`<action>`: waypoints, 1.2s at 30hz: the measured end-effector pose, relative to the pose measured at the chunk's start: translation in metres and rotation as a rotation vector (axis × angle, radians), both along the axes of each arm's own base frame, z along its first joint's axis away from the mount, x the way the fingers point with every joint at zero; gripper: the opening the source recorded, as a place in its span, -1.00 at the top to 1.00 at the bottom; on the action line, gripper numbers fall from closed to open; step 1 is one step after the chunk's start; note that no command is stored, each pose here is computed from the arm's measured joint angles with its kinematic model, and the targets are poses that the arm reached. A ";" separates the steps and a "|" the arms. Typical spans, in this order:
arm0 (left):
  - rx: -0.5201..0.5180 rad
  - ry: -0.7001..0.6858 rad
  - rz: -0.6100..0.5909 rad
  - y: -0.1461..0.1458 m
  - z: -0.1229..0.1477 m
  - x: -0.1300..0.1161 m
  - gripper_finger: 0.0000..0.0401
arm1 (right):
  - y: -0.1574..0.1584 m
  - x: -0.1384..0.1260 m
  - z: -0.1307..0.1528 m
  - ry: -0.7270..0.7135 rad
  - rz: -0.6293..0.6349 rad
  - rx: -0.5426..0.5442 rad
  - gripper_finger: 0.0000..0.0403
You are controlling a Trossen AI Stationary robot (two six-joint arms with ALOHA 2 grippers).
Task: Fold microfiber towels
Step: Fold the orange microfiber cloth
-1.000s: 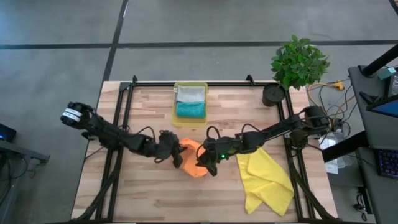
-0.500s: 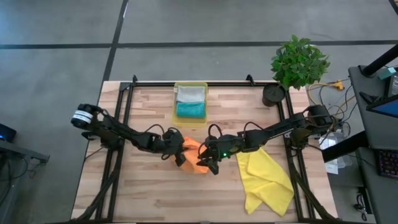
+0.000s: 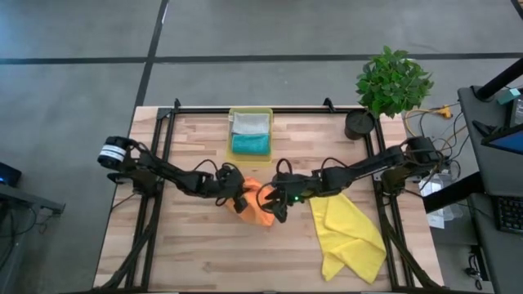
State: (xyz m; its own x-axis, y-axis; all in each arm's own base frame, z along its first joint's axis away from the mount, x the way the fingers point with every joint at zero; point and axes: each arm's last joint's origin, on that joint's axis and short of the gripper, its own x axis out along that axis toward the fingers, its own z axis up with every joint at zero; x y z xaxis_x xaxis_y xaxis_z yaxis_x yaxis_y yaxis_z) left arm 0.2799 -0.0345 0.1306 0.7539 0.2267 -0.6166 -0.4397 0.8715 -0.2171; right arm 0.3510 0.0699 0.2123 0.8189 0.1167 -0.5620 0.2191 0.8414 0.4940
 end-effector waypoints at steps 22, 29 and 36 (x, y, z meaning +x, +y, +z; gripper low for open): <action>-0.096 -0.137 0.127 0.019 0.029 -0.003 1.00 | 0.008 0.025 0.031 -0.021 -0.102 -0.385 0.14; -0.107 -0.143 0.130 0.023 0.029 -0.003 1.00 | 0.035 0.044 0.016 0.142 -0.126 -0.569 0.24; -0.113 -0.148 0.124 0.023 0.029 -0.003 1.00 | 0.046 0.057 -0.003 0.204 -0.112 -0.570 0.34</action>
State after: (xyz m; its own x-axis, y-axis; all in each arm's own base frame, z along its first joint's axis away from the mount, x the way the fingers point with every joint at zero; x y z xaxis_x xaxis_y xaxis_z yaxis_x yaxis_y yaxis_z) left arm 0.2772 -0.0118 0.1598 0.8086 0.2591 -0.5282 -0.4980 0.7795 -0.3801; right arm 0.4077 0.1157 0.2097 0.6786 -0.3284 -0.6570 0.3636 0.9274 -0.0880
